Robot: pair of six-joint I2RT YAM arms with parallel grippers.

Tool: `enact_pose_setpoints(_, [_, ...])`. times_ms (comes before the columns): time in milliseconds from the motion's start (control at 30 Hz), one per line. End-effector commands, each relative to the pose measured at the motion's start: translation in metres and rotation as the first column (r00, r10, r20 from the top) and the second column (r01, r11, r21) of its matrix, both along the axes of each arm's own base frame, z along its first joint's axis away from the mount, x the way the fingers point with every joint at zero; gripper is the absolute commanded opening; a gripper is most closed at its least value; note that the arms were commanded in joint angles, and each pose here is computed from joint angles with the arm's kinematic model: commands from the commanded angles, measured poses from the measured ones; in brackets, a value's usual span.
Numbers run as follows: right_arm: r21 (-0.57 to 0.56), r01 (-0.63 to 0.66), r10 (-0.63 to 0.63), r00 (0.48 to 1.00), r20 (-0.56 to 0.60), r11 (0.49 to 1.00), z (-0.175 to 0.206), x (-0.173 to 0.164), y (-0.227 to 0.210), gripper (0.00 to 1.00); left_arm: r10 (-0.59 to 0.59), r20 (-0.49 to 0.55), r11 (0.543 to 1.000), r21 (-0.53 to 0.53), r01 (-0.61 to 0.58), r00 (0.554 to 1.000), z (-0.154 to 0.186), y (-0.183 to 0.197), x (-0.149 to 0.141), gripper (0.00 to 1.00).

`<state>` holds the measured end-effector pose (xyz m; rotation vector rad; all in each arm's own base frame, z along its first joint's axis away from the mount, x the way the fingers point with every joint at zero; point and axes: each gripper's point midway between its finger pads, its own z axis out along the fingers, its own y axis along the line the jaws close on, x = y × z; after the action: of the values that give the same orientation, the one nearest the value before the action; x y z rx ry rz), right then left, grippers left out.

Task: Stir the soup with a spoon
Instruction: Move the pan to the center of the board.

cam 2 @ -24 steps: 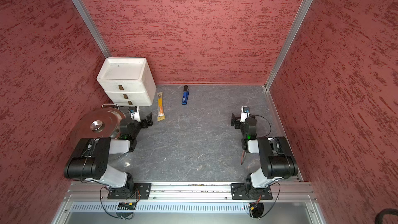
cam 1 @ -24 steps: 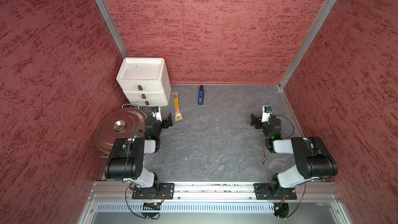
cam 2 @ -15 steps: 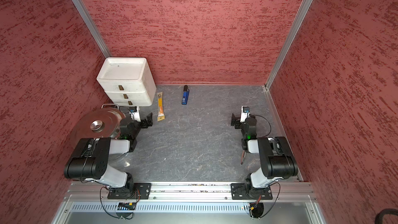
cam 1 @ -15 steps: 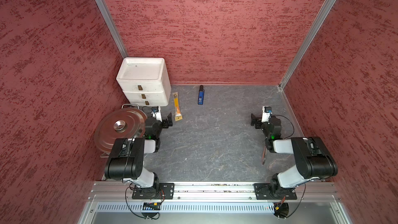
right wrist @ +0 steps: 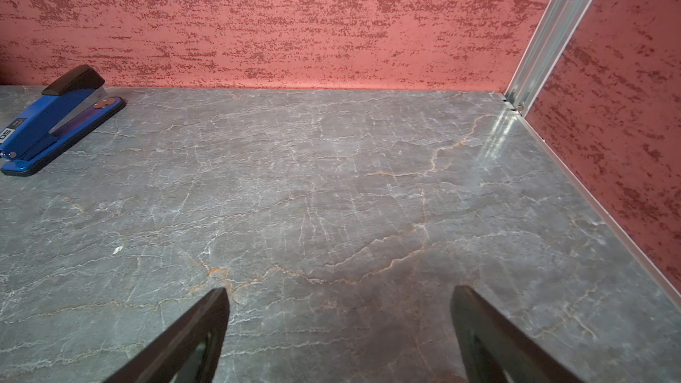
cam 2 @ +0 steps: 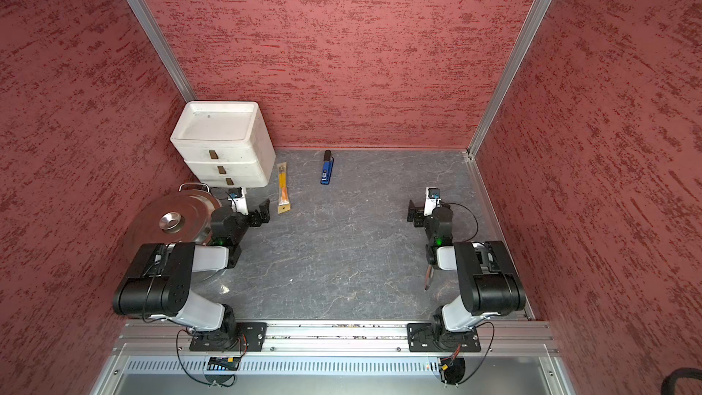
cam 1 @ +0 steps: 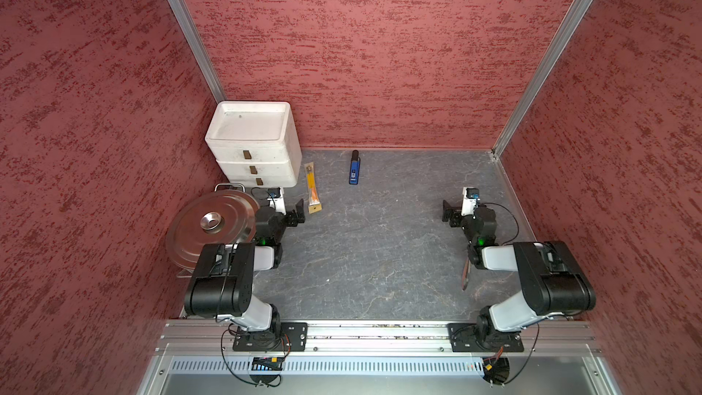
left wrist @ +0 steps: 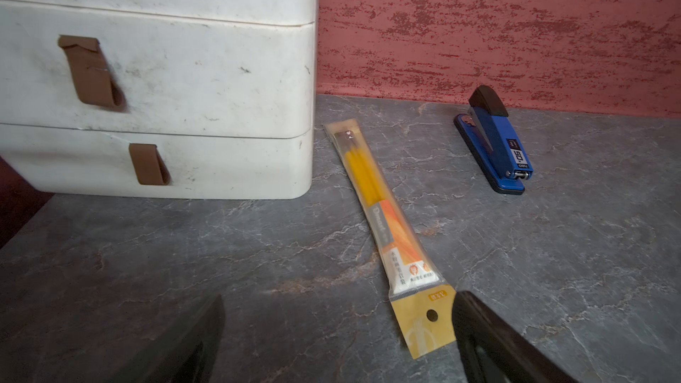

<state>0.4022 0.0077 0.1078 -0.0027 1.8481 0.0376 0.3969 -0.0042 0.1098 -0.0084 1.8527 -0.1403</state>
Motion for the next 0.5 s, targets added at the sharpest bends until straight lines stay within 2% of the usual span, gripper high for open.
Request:
enact_pose_setpoints(0, [0.013, 0.018, -0.019, 0.998, 0.062, 1.0, 0.016, -0.004, -0.003, 0.98, -0.08, 0.047, 0.997, 0.026, 0.078, 0.996, 0.017, -0.014, -0.002, 1.0])
enact_pose_setpoints(100, [0.015, 0.033, -0.034, 0.996, 0.084, 0.999, 0.034, -0.009, -0.006, 0.99, -0.105, 0.057, 0.994, 0.038, 0.103, 0.993, 0.027, -0.02, -0.006, 1.0])
enact_pose_setpoints(233, [0.012, 0.021, -0.022, 0.995, 0.094, 1.0, 0.056, -0.015, -0.004, 0.98, -0.165, -0.003, 0.981, 0.098, 0.165, 0.986, 0.04, -0.037, -0.005, 1.0])
enact_pose_setpoints(333, [0.017, 0.009, -0.011, 0.992, 0.122, 1.0, 0.081, -0.021, -0.002, 0.98, -0.169, 0.003, 0.974, 0.156, 0.167, 0.986, 0.058, -0.046, -0.011, 1.0])
enact_pose_setpoints(467, [0.079, -0.047, 0.043, 0.997, 0.062, 0.996, 0.111, -0.028, 0.01, 0.99, -0.097, -0.02, 0.991, 0.094, 0.099, 0.995, 0.091, -0.046, -0.021, 1.0])
